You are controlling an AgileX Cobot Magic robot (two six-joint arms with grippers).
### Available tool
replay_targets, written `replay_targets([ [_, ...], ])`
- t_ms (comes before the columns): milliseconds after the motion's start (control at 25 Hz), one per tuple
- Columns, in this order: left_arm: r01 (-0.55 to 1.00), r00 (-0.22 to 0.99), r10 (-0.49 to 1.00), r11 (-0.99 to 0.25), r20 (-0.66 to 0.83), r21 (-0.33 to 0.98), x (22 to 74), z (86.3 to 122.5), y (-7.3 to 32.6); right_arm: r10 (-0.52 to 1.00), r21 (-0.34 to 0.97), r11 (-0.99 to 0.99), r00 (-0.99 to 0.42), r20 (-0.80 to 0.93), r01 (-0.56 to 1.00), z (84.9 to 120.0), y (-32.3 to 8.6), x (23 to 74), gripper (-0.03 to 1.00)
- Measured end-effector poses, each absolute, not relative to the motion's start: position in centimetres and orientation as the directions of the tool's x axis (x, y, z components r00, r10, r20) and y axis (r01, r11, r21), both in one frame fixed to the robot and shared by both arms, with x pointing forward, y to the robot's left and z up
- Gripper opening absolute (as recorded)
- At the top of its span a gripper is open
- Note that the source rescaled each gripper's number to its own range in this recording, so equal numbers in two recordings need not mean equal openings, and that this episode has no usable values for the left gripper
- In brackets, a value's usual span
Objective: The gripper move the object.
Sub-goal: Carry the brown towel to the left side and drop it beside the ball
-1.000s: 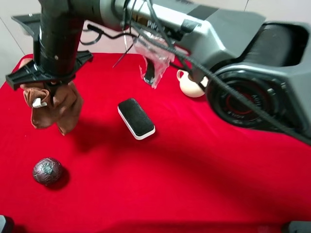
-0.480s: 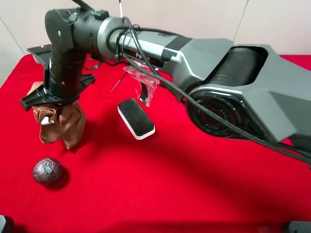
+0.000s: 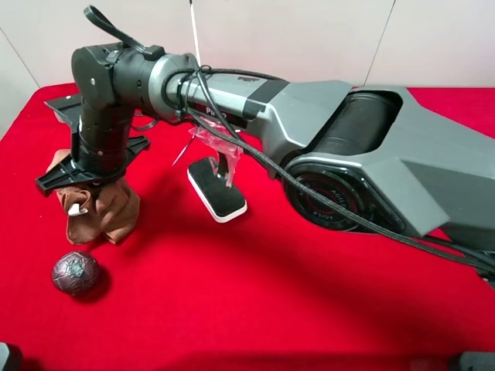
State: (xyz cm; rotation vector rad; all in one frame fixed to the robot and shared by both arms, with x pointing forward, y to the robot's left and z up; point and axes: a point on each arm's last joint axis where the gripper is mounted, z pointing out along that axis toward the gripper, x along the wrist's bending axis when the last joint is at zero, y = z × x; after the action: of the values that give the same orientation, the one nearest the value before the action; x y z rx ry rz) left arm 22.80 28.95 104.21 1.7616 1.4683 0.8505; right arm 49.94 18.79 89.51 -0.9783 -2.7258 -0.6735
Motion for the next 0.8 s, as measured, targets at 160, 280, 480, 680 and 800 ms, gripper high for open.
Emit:
replay_targets([
  [160, 0.541, 0.149, 0.987, -0.131, 0.058, 0.831, 22.80, 104.21, 28.95, 0.561, 0.362, 0.681, -0.771, 0.302, 0.637, 89.53, 18.82, 49.97, 0.13],
  [280, 0.541, 0.149, 0.987, -0.131, 0.058, 0.831, 22.80, 104.21, 28.95, 0.561, 0.365, 0.679, -0.771, 0.302, 0.637, 89.54, 18.84, 49.98, 0.44],
  [480, 0.541, 0.149, 0.987, -0.131, 0.058, 0.831, 22.80, 104.21, 28.95, 0.550, 0.369, 0.688, -0.781, 0.296, 0.625, 89.54, 18.84, 49.98, 0.89],
  [680, 0.541, 0.149, 0.987, -0.131, 0.058, 0.831, 22.80, 104.21, 28.95, 0.546, 0.347, 0.705, -0.785, 0.293, 0.619, 89.44, 18.66, 49.83, 0.99],
  [800, 0.541, 0.149, 0.987, -0.131, 0.058, 0.831, 22.80, 104.21, 28.95, 0.544, 0.335, 0.713, -0.788, 0.289, 0.616, 89.77, 18.51, 49.74, 1.00],
])
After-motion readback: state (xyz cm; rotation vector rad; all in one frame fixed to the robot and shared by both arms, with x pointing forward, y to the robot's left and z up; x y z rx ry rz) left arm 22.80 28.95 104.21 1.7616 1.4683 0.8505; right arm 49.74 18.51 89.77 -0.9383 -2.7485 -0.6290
